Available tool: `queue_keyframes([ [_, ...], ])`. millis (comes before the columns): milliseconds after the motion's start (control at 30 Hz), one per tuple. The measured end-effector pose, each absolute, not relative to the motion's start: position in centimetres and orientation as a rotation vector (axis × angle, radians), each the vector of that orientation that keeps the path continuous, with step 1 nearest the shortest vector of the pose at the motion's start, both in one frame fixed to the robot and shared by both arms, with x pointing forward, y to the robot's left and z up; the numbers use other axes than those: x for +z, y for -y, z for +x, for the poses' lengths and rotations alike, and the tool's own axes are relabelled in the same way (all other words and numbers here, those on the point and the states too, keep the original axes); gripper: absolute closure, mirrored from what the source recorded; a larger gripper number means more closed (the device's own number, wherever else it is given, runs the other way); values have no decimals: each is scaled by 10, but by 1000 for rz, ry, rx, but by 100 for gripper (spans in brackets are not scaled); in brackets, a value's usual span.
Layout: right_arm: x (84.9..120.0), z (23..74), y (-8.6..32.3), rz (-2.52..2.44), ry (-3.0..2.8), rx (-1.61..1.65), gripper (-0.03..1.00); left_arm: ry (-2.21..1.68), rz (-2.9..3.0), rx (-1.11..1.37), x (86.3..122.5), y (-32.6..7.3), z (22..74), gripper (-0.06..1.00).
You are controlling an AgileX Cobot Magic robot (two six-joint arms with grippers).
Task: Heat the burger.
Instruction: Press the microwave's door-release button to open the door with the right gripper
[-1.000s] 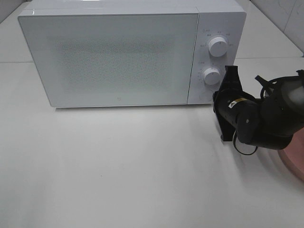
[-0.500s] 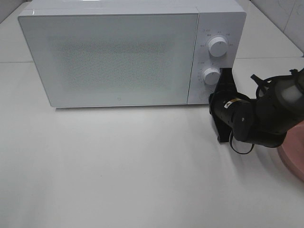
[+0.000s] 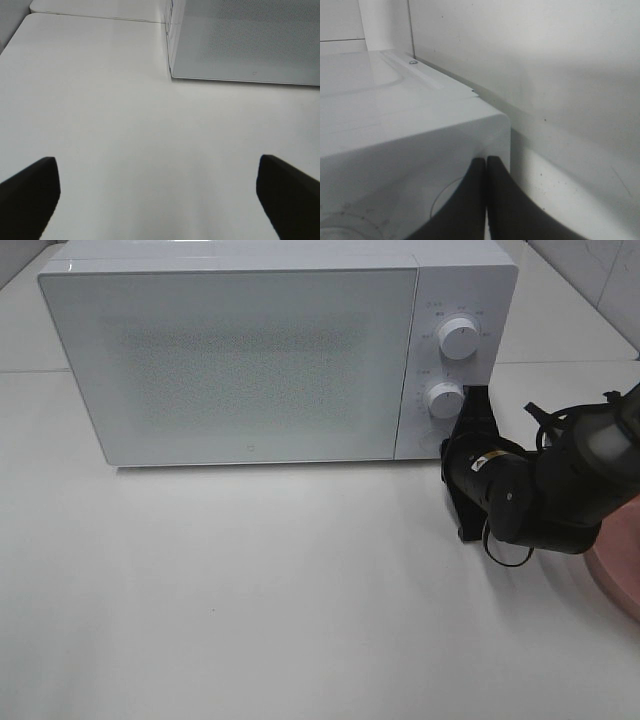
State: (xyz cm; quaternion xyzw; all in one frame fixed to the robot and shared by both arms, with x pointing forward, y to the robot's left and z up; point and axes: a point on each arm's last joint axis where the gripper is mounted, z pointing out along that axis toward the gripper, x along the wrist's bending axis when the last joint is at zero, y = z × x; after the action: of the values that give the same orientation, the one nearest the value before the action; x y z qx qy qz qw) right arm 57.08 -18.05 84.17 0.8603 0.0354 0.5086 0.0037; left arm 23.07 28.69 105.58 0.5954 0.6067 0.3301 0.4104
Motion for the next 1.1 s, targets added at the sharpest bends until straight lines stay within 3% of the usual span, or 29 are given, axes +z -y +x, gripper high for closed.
queue_keyframes([
  [1100, 846, 574, 175, 2651, -142, 1661, 97, -1527, 1498, 832, 1056, -287, 231, -4],
])
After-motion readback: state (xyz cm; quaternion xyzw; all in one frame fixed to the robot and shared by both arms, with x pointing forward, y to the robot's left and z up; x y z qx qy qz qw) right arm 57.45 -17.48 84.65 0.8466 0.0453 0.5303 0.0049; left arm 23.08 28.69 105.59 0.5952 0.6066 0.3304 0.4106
